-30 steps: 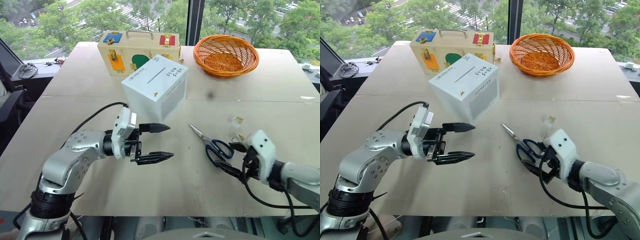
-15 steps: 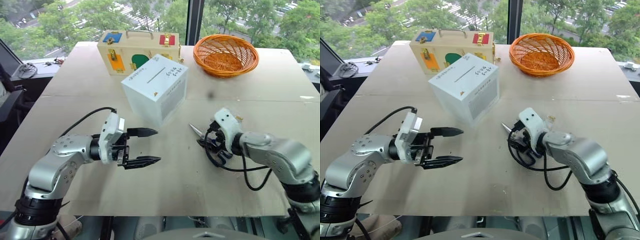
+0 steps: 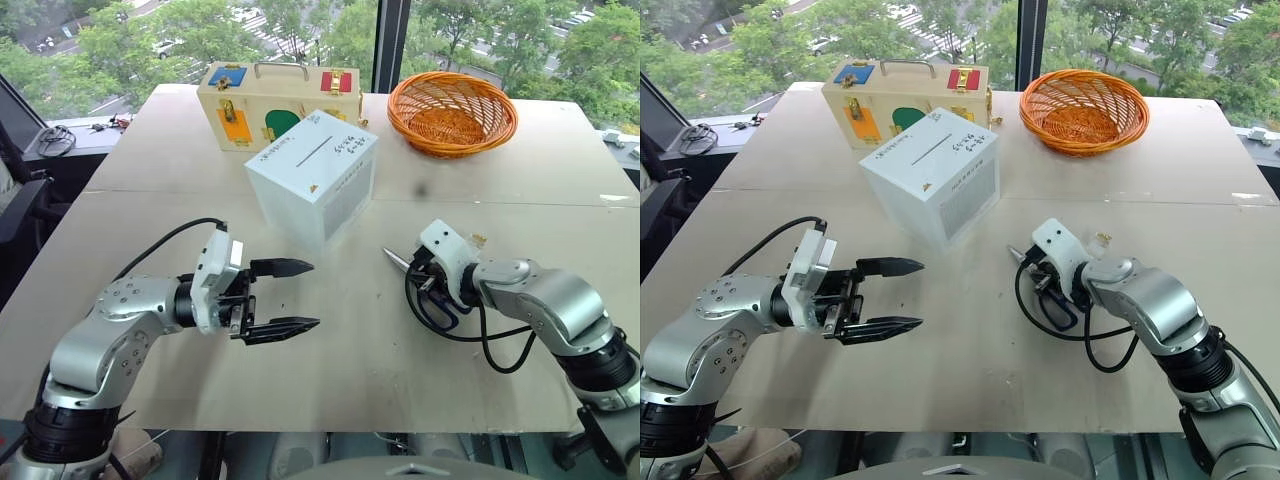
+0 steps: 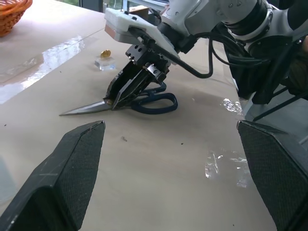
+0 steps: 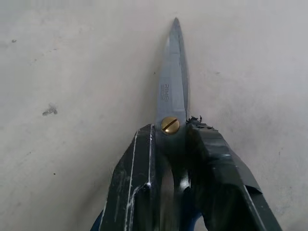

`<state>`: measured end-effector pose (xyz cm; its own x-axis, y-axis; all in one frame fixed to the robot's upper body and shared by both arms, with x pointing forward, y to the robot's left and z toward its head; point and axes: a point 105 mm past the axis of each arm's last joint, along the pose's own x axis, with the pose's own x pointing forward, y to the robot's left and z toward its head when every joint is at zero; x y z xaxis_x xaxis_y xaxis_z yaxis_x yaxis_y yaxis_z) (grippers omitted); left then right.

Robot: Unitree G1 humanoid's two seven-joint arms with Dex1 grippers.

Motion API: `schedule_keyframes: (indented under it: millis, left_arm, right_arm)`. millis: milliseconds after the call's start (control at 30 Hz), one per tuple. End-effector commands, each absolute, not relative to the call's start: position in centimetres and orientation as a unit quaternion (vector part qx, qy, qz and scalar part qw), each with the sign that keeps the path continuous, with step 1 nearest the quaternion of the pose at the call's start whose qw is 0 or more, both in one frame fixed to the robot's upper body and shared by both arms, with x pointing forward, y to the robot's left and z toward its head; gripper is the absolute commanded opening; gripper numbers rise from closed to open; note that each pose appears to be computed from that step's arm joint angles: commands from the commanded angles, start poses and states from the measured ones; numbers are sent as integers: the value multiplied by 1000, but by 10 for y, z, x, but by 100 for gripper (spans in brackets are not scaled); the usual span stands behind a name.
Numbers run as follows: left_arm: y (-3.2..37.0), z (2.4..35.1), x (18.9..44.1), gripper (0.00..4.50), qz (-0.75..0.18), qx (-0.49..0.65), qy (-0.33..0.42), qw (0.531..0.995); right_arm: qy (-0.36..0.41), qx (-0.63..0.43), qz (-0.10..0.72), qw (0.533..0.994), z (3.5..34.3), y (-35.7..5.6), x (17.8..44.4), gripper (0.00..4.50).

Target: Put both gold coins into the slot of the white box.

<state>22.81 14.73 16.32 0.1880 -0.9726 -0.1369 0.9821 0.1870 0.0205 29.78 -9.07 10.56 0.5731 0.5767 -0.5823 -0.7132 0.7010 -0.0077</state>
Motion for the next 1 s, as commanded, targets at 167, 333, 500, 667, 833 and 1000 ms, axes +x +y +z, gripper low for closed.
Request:
schedule_keyframes:
  millis: [167,333,500,667,833,1000]
  left_arm:
    - [139,176,228,450,-645,56,12,762]
    - [133,175,231,450,-646,47,3,761]
    - [127,176,232,450,-658,47,-1,752]
    - [120,182,230,450,-678,49,-6,733]
    - [113,193,226,450,-696,52,-20,716]
    - [108,201,222,450,-710,32,-30,703]
  right_arm:
    - [78,-19,411,908,242,-128,263,32]
    - [173,-61,283,941,228,-213,227,31]
    - [313,-83,111,939,187,-283,205,31]
    - [359,-86,54,928,151,-316,208,31]
    - [330,-66,45,940,120,-339,231,138]
    - [317,-87,52,943,129,-335,219,336]
